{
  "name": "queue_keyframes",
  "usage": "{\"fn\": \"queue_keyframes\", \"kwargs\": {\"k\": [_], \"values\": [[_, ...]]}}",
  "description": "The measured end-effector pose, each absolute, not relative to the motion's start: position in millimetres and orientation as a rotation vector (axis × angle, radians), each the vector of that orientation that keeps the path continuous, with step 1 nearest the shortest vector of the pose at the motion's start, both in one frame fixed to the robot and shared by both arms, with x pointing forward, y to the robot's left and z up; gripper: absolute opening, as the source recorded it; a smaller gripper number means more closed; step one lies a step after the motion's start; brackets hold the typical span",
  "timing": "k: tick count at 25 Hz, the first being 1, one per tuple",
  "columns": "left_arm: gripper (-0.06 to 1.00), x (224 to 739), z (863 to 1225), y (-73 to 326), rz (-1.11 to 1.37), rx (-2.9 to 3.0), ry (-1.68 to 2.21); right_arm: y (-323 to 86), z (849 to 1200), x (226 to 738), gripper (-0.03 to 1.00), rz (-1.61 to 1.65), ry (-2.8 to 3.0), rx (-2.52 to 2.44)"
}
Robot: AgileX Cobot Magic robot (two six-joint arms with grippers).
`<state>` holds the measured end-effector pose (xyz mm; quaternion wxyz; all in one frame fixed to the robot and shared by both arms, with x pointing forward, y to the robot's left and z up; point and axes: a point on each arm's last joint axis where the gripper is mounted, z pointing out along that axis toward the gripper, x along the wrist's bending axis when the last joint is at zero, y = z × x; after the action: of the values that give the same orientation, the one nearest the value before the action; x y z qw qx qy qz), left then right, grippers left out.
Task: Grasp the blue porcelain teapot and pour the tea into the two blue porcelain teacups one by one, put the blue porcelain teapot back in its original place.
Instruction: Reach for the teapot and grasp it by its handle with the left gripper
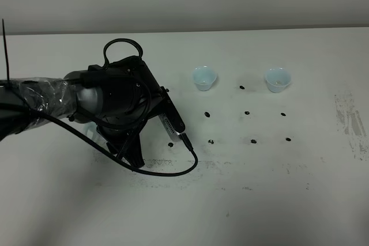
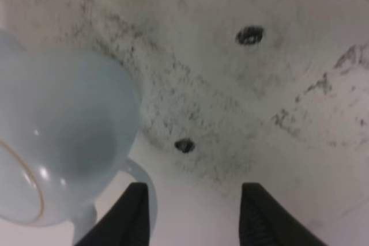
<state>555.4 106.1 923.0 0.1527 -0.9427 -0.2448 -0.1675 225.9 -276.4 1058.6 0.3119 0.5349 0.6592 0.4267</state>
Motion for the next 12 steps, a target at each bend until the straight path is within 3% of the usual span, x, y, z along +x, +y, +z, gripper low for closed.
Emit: {"fn": "queue_keyframes", "kwargs": {"k": [12], "values": [[0.37, 530, 931, 123, -0.35, -2.671, -0.807, -276, 1059, 226, 0.24, 1.126, 1.74, 1.412]]}}
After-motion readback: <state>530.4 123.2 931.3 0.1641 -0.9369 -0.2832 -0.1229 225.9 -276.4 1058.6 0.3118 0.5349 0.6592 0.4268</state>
